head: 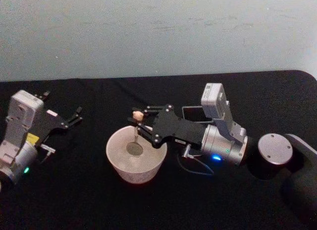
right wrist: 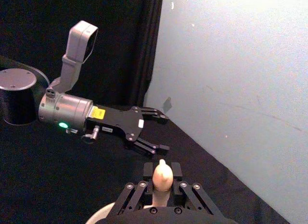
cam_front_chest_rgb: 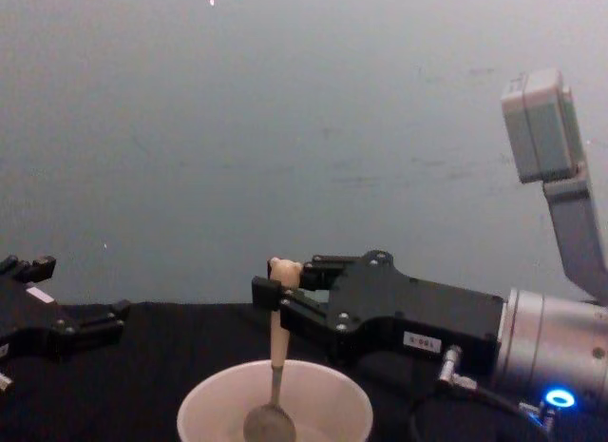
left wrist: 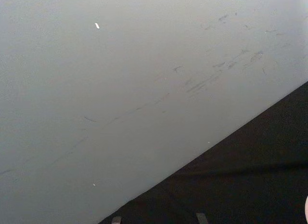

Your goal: Pick up the stirring spoon with one hand, stir inside the cup, then place it back in its original position.

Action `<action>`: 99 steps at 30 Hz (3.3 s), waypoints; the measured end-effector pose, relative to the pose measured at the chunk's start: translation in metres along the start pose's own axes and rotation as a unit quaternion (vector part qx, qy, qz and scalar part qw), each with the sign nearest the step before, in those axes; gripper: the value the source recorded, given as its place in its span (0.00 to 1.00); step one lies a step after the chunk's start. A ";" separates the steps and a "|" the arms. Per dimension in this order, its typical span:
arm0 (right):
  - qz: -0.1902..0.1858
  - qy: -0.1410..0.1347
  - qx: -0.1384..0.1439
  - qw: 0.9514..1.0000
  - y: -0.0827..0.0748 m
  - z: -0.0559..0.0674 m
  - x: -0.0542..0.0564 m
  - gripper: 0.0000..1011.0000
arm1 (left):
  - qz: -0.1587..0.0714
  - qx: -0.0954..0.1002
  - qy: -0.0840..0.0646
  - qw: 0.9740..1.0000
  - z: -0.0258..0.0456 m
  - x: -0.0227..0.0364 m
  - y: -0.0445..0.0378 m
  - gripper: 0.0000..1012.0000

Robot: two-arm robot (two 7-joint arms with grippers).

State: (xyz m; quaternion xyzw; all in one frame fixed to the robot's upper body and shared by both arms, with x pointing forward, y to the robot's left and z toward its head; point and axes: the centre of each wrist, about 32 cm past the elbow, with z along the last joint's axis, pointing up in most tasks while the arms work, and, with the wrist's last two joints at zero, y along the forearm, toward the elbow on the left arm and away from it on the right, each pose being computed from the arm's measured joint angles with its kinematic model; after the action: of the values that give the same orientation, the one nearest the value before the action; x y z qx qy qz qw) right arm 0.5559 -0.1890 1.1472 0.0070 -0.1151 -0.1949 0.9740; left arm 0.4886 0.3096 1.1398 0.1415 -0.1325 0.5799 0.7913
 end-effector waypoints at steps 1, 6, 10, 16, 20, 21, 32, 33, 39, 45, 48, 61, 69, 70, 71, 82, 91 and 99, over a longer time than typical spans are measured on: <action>-0.001 -0.001 -0.001 1.000 0.000 0.000 0.000 0.21 | 0.000 0.000 0.000 1.000 0.0000 0.0000 0.0000 0.99; -0.008 -0.003 -0.001 1.000 -0.002 0.001 0.003 0.21 | 0.000 0.000 0.000 1.000 0.0000 0.0000 0.0000 0.99; -0.013 -0.005 -0.004 1.000 -0.006 0.001 0.005 0.21 | 0.000 0.000 0.000 1.000 0.0000 0.0000 0.0000 0.99; -0.021 -0.008 -0.011 1.000 -0.019 0.002 0.008 0.21 | 0.000 0.000 0.000 1.000 0.0000 0.0000 0.0000 0.99; -0.021 -0.008 -0.015 1.000 -0.028 0.003 0.006 0.21 | 0.000 0.000 0.000 1.000 0.0000 0.0000 0.0000 0.99; -0.021 -0.007 -0.015 1.000 -0.030 0.003 0.006 0.21 | 0.000 0.000 0.000 1.000 0.0000 0.0000 0.0000 0.99; 0.007 0.012 -0.005 1.000 -0.044 0.011 -0.013 0.21 | 0.000 0.000 0.000 1.000 0.0000 0.0000 0.0000 0.99; 0.013 0.015 -0.002 1.000 -0.043 0.012 -0.016 0.21 | 0.000 0.000 0.000 1.000 0.0000 0.0000 0.0000 0.99; 0.034 0.025 0.001 0.999 -0.037 0.011 -0.024 0.21 | 0.000 0.000 0.000 1.000 0.0000 0.0000 0.0000 0.99; 0.045 0.029 0.004 0.999 -0.021 0.008 -0.028 0.21 | 0.000 0.000 0.000 1.000 0.0000 0.0000 0.0000 0.99; 0.039 0.028 0.006 0.999 -0.013 0.006 -0.026 0.21 | 0.000 0.000 0.000 1.000 0.0000 0.0000 0.0000 0.99; -0.001 0.017 0.005 1.000 0.002 0.001 -0.009 0.21 | 0.000 0.000 0.000 1.000 0.0000 0.0000 0.0000 0.99; -0.014 0.012 -0.001 1.000 -0.001 0.001 -0.003 0.21 | 0.000 0.000 0.000 1.000 0.0000 0.0000 0.0000 0.99; -0.015 0.012 -0.001 1.000 -0.001 0.001 -0.002 0.21 | 0.000 0.000 0.000 1.000 0.0000 0.0000 0.0000 0.99; -0.016 0.012 -0.001 1.000 -0.002 0.001 -0.002 0.21 | 0.000 0.000 0.000 1.000 0.0000 0.0000 0.0000 0.99; -0.030 0.004 -0.007 1.000 -0.012 0.002 0.002 0.21 | 0.000 0.000 0.000 1.000 0.0000 0.0000 0.0000 0.99; -0.031 0.005 -0.009 0.999 -0.030 0.007 -0.004 0.21 | 0.000 0.000 0.000 1.000 0.0000 0.0000 0.0000 0.99; -0.009 0.018 -0.005 1.000 -0.036 0.009 -0.017 0.21 | 0.000 0.000 0.000 1.000 0.0000 0.0000 0.0000 0.99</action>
State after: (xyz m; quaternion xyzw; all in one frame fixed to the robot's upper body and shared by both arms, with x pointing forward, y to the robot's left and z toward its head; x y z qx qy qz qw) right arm 0.5246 -0.2154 1.1497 0.0064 -0.0964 -0.2045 0.9741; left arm 0.4886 0.3097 1.1398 0.1415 -0.1325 0.5799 0.7913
